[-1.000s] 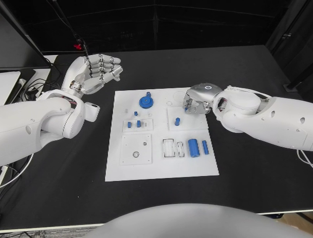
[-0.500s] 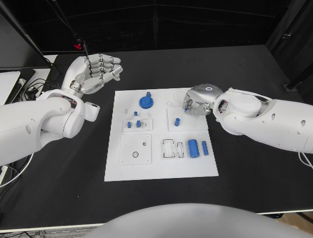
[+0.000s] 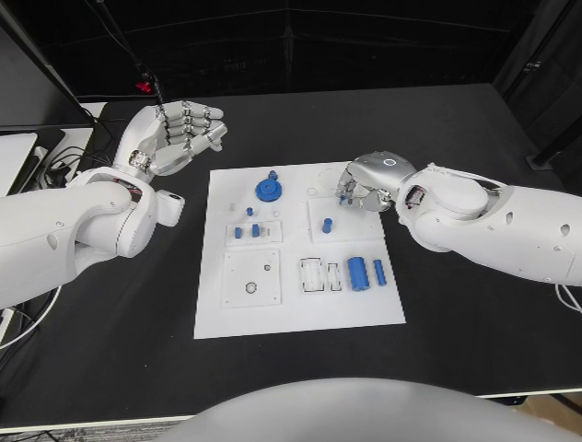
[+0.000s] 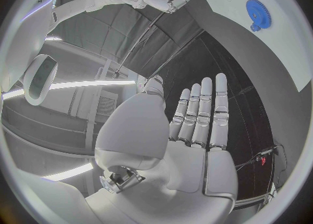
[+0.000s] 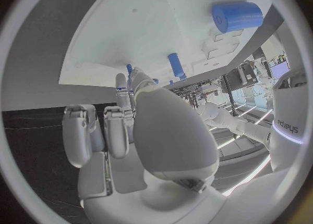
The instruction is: Assemble the parts on the task board
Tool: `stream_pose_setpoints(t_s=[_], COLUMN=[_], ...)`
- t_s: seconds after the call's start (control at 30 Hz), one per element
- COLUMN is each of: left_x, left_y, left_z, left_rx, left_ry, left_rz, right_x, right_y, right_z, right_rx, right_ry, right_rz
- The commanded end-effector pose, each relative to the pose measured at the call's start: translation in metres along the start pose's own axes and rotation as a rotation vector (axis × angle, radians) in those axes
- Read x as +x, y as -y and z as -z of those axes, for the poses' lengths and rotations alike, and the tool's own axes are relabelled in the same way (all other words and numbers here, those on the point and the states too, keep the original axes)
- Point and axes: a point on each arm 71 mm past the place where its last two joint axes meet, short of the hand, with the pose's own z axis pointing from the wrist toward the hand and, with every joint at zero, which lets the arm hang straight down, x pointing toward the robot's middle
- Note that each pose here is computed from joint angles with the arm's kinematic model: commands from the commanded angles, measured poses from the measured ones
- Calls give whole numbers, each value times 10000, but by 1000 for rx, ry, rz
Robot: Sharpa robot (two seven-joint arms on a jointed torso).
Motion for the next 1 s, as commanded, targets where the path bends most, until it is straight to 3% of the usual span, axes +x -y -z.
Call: stream_pose_setpoints(t_s=[0.03, 0.57, 1.0], left_x=[-2, -10, -6], left_y=[23, 9, -5], left_z=[-6, -2, 0], left_rx=[26, 22, 19], left_ry=[1, 3, 4], left_rz=[4, 2, 1], right_x=[-48, -115, -295], right_y=[-22, -42, -273], right_z=[1, 135, 234], right_rx=[-20, -33, -114], right_ry=[50, 78, 146], right_rz=[0, -13, -47])
